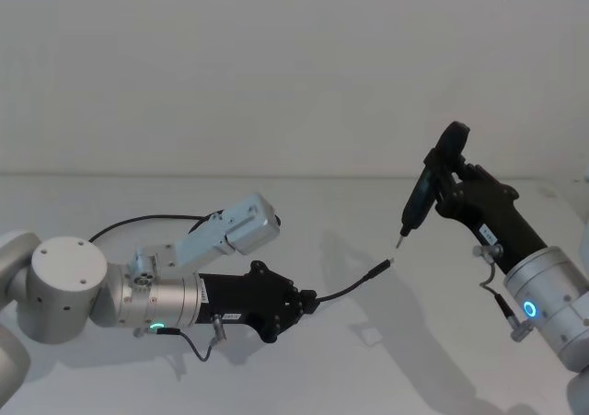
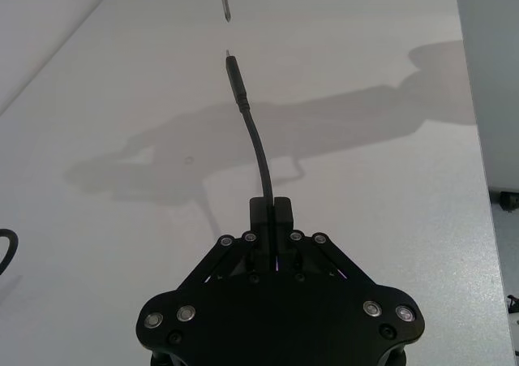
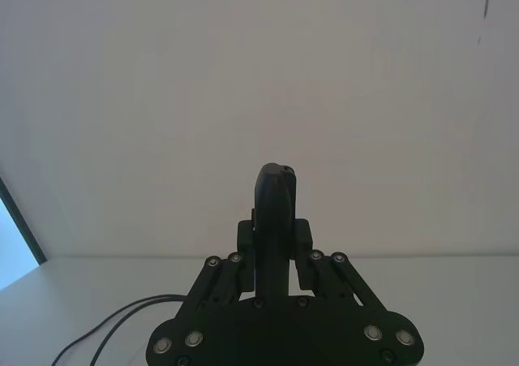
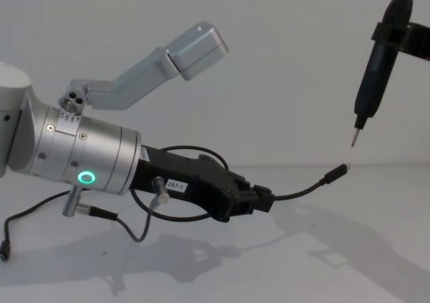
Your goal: Pick up the data cable with the one hand.
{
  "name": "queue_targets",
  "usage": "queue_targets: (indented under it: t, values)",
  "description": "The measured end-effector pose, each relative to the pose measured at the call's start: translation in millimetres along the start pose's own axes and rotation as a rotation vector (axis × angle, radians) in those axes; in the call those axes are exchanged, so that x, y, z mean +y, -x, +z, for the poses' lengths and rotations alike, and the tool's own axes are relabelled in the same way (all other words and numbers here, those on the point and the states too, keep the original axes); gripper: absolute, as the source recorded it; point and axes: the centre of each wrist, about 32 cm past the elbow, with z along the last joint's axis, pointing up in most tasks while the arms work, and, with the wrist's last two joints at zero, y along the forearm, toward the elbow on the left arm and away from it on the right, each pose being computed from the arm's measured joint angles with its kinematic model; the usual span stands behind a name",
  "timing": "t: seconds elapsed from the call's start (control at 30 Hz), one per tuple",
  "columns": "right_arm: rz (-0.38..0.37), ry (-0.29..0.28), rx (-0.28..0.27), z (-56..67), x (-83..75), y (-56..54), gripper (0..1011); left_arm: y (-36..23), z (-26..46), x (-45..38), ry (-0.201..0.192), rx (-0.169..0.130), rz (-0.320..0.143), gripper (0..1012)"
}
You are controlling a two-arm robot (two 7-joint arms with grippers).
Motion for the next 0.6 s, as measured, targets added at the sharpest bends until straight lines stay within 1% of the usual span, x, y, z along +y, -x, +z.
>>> queue_targets:
  t: [0.6]
  values:
    - [-0.006, 0.024, -0.002, -5.6, 2.7, -1.6, 279, 0.0, 0.1, 0.0, 0.0, 0.0, 0.0, 50]
